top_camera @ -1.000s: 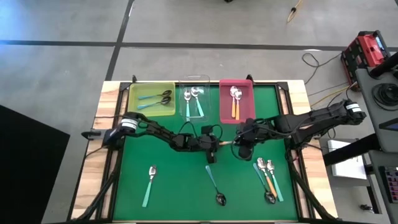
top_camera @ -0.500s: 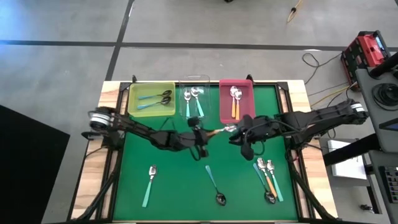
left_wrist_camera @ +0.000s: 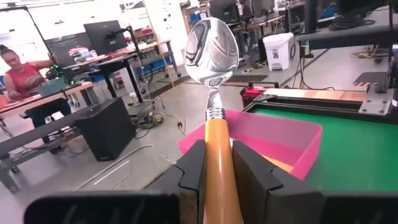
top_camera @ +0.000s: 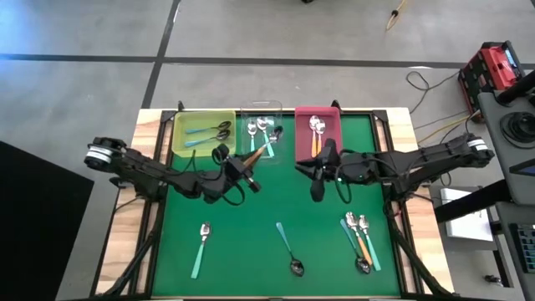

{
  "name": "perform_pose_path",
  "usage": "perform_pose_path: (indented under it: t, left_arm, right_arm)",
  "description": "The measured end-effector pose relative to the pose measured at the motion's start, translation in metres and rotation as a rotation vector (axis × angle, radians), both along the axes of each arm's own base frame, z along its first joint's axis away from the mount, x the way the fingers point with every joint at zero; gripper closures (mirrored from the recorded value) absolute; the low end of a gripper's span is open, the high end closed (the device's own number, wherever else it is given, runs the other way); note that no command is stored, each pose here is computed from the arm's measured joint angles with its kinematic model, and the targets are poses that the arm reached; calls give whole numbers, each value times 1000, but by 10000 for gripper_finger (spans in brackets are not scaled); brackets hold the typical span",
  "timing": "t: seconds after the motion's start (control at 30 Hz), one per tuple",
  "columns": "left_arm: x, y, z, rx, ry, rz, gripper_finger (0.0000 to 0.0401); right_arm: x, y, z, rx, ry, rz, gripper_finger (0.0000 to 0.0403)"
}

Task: Sort silverware by color (type)
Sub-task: Put the yellow spoon into the red bin

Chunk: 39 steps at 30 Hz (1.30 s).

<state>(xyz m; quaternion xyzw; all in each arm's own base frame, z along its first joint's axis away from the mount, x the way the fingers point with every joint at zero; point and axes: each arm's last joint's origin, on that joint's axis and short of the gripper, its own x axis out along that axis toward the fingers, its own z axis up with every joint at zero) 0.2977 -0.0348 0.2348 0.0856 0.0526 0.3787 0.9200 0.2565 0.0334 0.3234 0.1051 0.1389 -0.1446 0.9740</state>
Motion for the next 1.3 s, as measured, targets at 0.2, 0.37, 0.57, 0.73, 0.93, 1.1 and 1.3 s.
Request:
perform_pose_path:
  t: [0.2,0.37,0.57,0.73,0.93,1.1,1.3]
  left_arm:
    - [8,-5,9,2,-18,-1,360]
    - [16,-7,8,31,34,65,360]
    - [21,-8,8,42,69,69,360]
    - [22,-8,8,39,66,69,360]
    - [22,-9,8,30,56,66,360]
    - [22,-9,8,25,51,58,360]
    - [22,-9,8,25,51,59,358]
  right_arm:
    - [25,-14,-5,152,-144,-134,339]
    - [35,-32,-12,214,-195,-288,339]
    - [38,-46,-15,214,-205,-339,318]
    - [38,-52,-15,214,-213,-354,272]
    - [43,-59,-19,211,-211,-375,225]
    - [54,-61,-28,166,-209,-364,212]
    - [67,-62,-28,90,-292,-334,218]
